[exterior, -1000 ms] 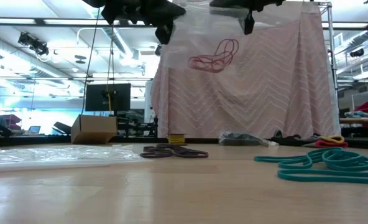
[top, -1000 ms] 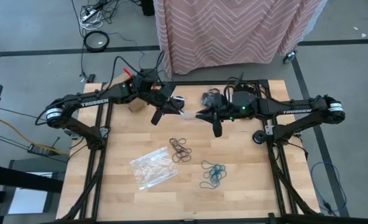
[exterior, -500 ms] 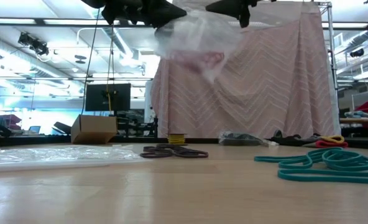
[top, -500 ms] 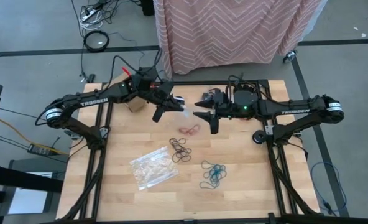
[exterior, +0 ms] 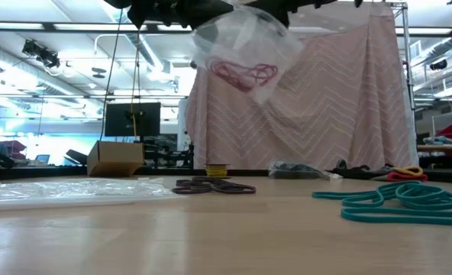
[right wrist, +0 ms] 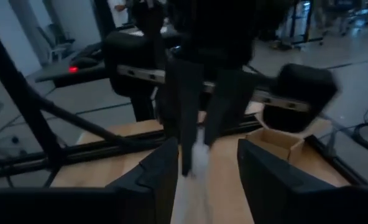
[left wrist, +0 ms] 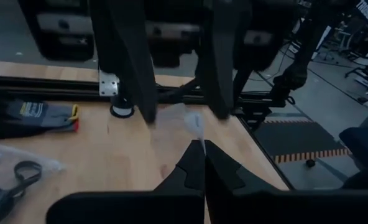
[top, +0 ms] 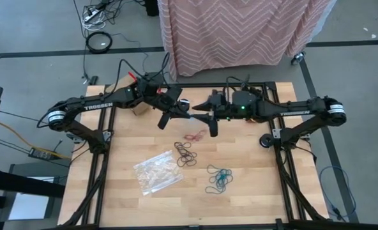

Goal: Sort rubber bands
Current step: Close the transparent zip bag

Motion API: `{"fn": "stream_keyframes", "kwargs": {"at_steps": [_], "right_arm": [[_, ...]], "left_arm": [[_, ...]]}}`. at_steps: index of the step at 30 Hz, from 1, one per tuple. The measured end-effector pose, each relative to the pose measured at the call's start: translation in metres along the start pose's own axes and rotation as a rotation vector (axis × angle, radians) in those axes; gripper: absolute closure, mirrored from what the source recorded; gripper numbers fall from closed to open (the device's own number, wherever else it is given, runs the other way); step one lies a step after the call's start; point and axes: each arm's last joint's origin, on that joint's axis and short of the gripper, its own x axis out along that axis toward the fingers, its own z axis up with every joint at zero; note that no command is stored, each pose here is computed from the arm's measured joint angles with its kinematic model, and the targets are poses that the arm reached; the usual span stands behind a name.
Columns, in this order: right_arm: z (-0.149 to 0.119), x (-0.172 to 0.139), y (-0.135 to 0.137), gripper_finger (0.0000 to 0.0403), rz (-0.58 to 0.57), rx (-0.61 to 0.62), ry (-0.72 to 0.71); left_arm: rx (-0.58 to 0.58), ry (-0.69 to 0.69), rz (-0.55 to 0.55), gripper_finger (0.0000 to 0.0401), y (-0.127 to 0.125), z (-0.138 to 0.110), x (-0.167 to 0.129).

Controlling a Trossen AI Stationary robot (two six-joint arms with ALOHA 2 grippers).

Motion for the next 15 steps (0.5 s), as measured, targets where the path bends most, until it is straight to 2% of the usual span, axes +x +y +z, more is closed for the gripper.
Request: {"fn": "stream_keyframes", "kwargs": {"at_steps": [7, 15], "right_arm": [[-0.0013, 0.0096, -0.0007, 0.0269, -0.004, 0.009, 0.056], [-0.0012, 0.0073, -0.0004, 0.0345, 0.002, 0.016, 0.067]], "left_arm": [[-0.007, 0.003, -0.001, 0.0401, -0.0003, -0.0001, 0.0001], [-0.013, 0.012, 0.000, 0.0401, -0.0004, -0.0012, 0.0000]]}}
